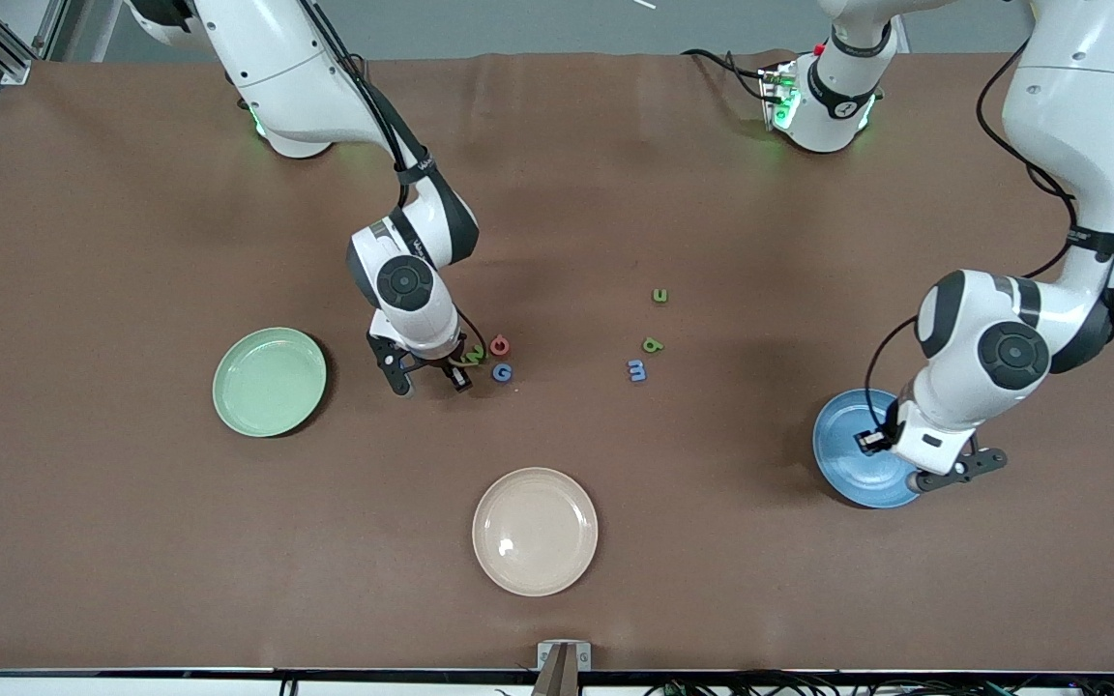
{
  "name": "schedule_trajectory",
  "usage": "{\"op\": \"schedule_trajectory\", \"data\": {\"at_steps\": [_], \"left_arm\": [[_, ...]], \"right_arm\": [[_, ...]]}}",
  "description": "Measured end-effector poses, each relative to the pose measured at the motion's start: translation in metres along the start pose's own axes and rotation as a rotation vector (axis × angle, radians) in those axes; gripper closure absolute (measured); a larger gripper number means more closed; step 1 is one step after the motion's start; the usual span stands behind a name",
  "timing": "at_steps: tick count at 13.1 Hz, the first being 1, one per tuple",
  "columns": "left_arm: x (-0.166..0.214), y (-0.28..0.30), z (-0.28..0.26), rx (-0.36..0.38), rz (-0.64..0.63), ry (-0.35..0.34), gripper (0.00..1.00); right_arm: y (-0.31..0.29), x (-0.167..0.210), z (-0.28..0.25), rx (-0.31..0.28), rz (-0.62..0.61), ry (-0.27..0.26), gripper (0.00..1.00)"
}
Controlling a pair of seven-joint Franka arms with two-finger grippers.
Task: Sort upper and lower case letters into plates
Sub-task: 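Carry the x to the blue plate while the right gripper grasps green B, then release the x in the blue plate while the right gripper drops B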
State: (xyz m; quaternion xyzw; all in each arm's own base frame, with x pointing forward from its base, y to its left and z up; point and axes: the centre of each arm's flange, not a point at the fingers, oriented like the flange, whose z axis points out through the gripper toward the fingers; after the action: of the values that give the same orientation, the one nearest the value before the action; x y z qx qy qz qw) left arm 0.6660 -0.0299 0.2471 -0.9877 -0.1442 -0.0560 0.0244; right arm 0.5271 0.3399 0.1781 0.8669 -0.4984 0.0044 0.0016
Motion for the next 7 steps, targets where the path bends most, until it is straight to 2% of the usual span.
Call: {"op": "schedule_trajectory", "data": {"at_steps": [1,2,4,7], "left_arm": [[0.002,-0.01,0.013,0.004,-0.001,0.001,0.73],[0.003,-0.018,0.026,0.007,-0.003,-0.002,0.66],[0.003,-0.022,0.035,0.006,0.0,0.0,0.46],[-0.004,0.019,0.008,-0.027,0.05,0.002,0.12]], "right_arm": [[-0.001,0.0,-0.001,0.003,-0.001,0.0,0.69],[-0.002,0.001,-0.002,0.001,-0.008,0.001,0.75],[-0.001,0.008,-0.003,-0.021,-0.05,0.005,0.75],[0.002,0.068,-0.037,-0.086,-0.144,-0.008,0.75]]}}
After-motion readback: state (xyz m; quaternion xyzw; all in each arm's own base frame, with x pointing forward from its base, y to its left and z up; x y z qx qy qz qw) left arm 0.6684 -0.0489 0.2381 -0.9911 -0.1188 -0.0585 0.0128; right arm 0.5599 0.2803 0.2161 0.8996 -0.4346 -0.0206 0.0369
